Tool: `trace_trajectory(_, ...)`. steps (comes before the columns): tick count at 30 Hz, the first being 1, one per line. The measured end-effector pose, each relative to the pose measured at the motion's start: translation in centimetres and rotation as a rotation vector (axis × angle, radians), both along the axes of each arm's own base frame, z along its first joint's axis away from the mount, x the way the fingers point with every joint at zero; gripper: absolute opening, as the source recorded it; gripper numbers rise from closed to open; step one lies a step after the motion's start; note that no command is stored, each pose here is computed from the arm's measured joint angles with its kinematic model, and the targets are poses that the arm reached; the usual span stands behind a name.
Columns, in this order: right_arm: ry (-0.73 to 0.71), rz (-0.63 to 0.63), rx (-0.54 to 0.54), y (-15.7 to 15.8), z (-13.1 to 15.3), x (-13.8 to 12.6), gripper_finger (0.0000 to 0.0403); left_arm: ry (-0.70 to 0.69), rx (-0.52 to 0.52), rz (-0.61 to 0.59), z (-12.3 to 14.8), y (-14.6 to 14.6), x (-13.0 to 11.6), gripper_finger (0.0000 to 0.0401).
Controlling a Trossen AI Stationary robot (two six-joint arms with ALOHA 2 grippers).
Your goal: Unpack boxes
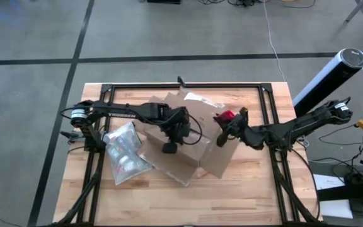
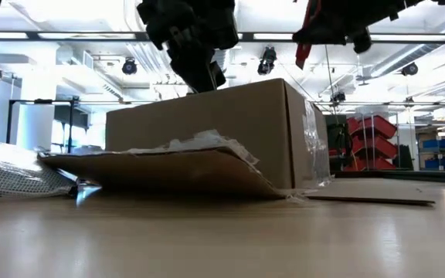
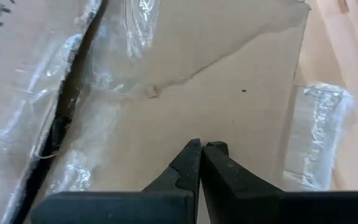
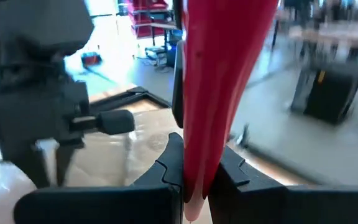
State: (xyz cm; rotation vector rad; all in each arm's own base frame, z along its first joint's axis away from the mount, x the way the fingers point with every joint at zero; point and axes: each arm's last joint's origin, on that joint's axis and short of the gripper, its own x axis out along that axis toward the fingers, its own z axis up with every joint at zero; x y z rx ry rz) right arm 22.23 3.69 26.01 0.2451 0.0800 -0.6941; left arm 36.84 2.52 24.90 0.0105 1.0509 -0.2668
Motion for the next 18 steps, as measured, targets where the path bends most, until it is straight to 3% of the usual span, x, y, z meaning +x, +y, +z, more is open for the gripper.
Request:
trace_trajectory(5, -0.114, -0.091, 0.212, 0.6, -1.0, -0.6, 0.0016, -0.035, 0.179, 0.087, 1.0, 0.5, 0.0, 0.0000)
trace_trajectory(11, -0.286, -0.225, 0.353, 1.9, -1.6, -1.7, 0.0016, -0.108, 0.339, 0.107, 3.2, 0.9, 0.4, 0.0000)
trace_trajectory(14, -0.350, -0.274, 0.421, 2.1, -2.2, -2.2, 0.0016, -0.158, 0.428, 0.057, 4.0, 1.1, 0.7, 0.0000)
trace_trajectory(18, -0.391, -0.330, 0.482, 1.9, -3.0, -2.9, 0.0016, -0.220, 0.557, -0.101, 4.3, 1.3, 1.3, 0.0000)
